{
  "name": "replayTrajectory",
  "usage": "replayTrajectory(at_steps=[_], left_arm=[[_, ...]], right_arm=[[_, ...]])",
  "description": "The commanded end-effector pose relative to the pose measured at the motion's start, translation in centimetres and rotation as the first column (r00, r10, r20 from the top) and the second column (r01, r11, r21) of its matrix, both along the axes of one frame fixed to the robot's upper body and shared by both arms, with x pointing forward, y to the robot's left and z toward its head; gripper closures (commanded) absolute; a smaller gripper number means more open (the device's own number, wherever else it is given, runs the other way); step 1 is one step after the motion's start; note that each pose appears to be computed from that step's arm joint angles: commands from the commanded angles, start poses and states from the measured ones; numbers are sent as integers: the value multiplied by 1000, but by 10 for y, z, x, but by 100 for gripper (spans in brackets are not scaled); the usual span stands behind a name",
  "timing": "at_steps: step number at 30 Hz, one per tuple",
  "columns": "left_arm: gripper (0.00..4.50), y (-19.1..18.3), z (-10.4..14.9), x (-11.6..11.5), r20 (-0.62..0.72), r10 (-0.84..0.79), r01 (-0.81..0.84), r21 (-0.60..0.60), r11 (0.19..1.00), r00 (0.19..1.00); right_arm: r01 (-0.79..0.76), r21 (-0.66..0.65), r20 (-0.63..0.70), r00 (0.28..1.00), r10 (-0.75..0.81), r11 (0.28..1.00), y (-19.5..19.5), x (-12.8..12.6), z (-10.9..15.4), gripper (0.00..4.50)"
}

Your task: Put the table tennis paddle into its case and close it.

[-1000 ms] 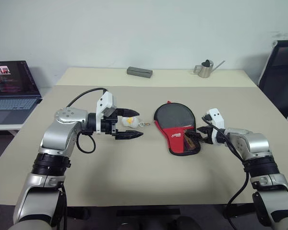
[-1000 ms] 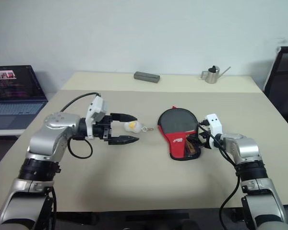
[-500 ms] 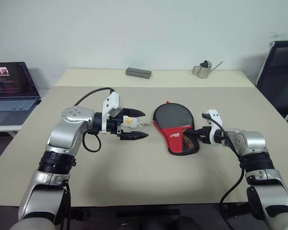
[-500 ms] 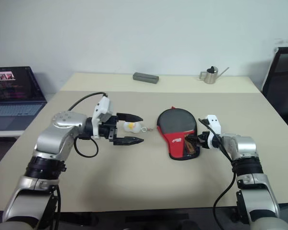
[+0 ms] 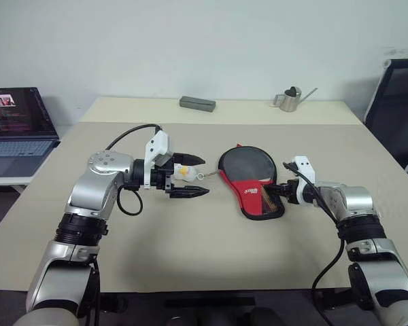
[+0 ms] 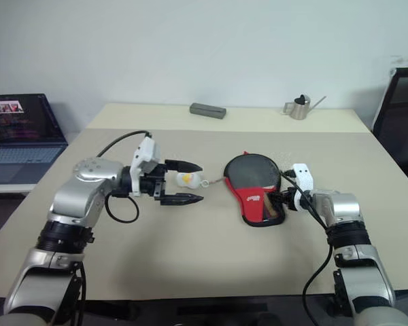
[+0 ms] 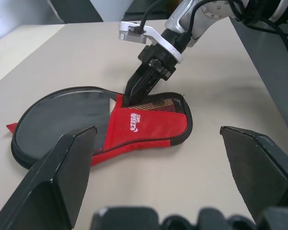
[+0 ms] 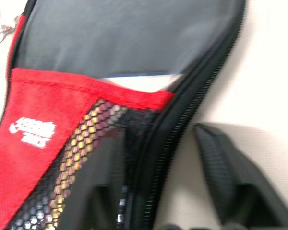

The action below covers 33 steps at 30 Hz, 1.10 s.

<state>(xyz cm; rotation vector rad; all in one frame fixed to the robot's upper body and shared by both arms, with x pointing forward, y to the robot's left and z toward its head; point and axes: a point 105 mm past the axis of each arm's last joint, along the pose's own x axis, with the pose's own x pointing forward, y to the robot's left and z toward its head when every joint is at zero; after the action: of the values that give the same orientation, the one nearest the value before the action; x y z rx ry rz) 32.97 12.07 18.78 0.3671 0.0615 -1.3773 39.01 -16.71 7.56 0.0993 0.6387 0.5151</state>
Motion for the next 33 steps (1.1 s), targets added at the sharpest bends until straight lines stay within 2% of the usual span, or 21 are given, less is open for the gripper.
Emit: replayTrajectory(at_steps=[1,4,12,23,33], left_arm=[[0,-3,9,-1,48,-19,19,-2,1000,999],[0,-3,9,-2,48,-18,18,-4,1000,999],[0,0,2,-12,16,-42,42,11,999,999],[0,3,-24,-58,-134,-123,129,34,991,983],[0,0,-25,-74,-165,-174,183,43,982,971]], right_arm=[[18,-20,-11,1000,-18,1000,2,-1,-2,374],[24,-3,-5,1000,-24,1000,6,-1,3,449],[39,6,-8,999,-39,999,11,-8,15,449],[82,36,-176,982,-75,996,17,-51,5,449],[91,50,-213,974,-78,995,17,-86,4,449]])
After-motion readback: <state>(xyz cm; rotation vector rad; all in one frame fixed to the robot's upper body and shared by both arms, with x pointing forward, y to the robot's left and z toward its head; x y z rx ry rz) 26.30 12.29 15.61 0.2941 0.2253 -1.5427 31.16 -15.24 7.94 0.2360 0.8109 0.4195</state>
